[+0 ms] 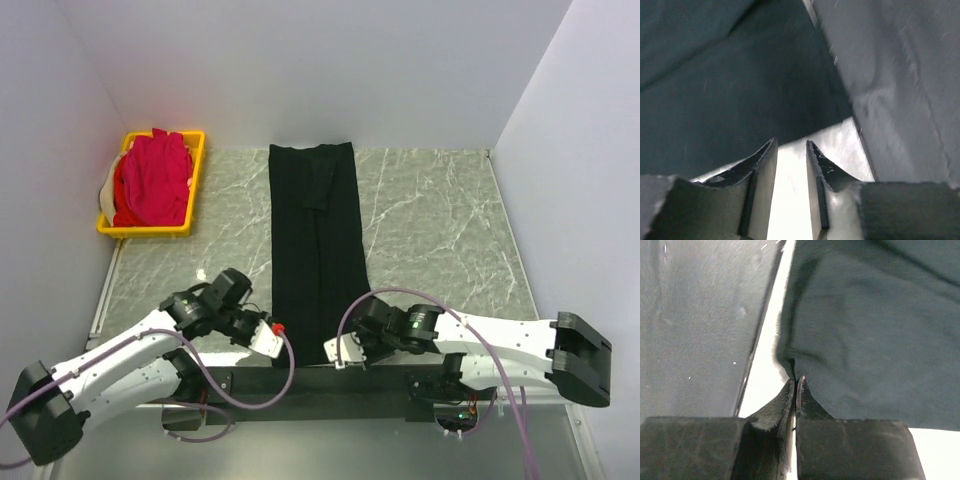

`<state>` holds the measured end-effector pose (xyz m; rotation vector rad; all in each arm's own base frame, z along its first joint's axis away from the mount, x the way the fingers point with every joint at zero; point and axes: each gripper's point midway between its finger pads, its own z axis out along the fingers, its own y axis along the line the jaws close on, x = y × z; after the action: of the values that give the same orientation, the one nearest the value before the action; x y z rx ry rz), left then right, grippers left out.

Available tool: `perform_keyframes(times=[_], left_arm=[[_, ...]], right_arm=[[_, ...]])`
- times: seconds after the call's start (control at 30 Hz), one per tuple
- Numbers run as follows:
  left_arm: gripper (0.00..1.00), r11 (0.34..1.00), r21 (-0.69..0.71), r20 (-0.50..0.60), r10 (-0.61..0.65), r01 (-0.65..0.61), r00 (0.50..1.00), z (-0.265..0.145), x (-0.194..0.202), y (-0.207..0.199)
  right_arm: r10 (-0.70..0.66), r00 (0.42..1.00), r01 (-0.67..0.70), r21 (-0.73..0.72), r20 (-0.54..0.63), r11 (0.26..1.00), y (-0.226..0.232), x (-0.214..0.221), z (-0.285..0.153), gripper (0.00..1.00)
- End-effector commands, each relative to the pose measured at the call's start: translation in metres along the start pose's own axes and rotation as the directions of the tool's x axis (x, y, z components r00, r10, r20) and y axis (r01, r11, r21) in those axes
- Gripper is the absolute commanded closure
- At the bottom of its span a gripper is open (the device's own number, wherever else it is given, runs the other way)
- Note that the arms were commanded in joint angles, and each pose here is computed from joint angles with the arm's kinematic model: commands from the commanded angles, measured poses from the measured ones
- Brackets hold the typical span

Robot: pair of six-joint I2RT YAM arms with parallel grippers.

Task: Fold and stack the t-shirts
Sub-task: Fold the tshirt

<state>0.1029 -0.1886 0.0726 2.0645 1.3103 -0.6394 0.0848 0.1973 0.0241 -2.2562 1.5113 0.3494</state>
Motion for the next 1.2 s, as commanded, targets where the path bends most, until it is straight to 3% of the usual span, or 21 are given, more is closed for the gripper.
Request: perform_keyframes(times=[0.0,0.07,0.23,0.4,0.53,0.7,0.93,1.17], left_arm=[[0.66,0.999,-0.017,0.029,-0.036,0.037,0.999,0.016,-0.018,0.004],[0.65,1.000,0.008,0.013,-0.029,0.029,1.000,0.028,-0.023,-0.006],[0.49,1.000,0.027,-0.003,-0.007,0.007,1.000,0.052,-0.035,-0.023],[0.43,1.000,0.013,-0.106,0.002,0.000,0.994,0.071,-0.018,-0.028],[0.43,1.000,0.011,-0.180,0.015,-0.014,0.984,0.075,0.001,-0.031],[0.52,0.999,0.035,-0.239,-0.006,0.015,0.971,0.080,0.010,-0.032],[0.54,0.999,0.028,-0.337,-0.022,0.033,0.941,0.077,0.036,-0.021],[0.58,1.000,-0.026,-0.344,-0.008,-0.001,0.939,0.079,0.040,-0.004]], right_arm=[[0.061,0.993,-0.066,0.045,0.103,0.997,-0.017,-0.022,-0.022,1.00],[0.052,0.994,-0.057,0.055,0.100,0.997,-0.015,-0.016,-0.023,1.00],[0.051,0.994,-0.056,0.046,0.095,0.997,-0.014,-0.013,-0.025,1.00],[0.052,0.994,-0.056,0.049,0.094,0.997,-0.015,-0.012,-0.025,1.00],[0.053,0.994,-0.057,0.049,0.094,0.997,-0.016,-0.012,-0.024,1.00],[0.050,0.994,-0.054,0.045,0.094,0.998,-0.015,-0.011,-0.024,1.00],[0.056,0.995,-0.060,0.046,0.081,0.997,-0.018,-0.004,-0.025,1.00],[0.054,0.995,-0.058,0.048,0.078,0.997,-0.021,-0.003,-0.024,1.00]])
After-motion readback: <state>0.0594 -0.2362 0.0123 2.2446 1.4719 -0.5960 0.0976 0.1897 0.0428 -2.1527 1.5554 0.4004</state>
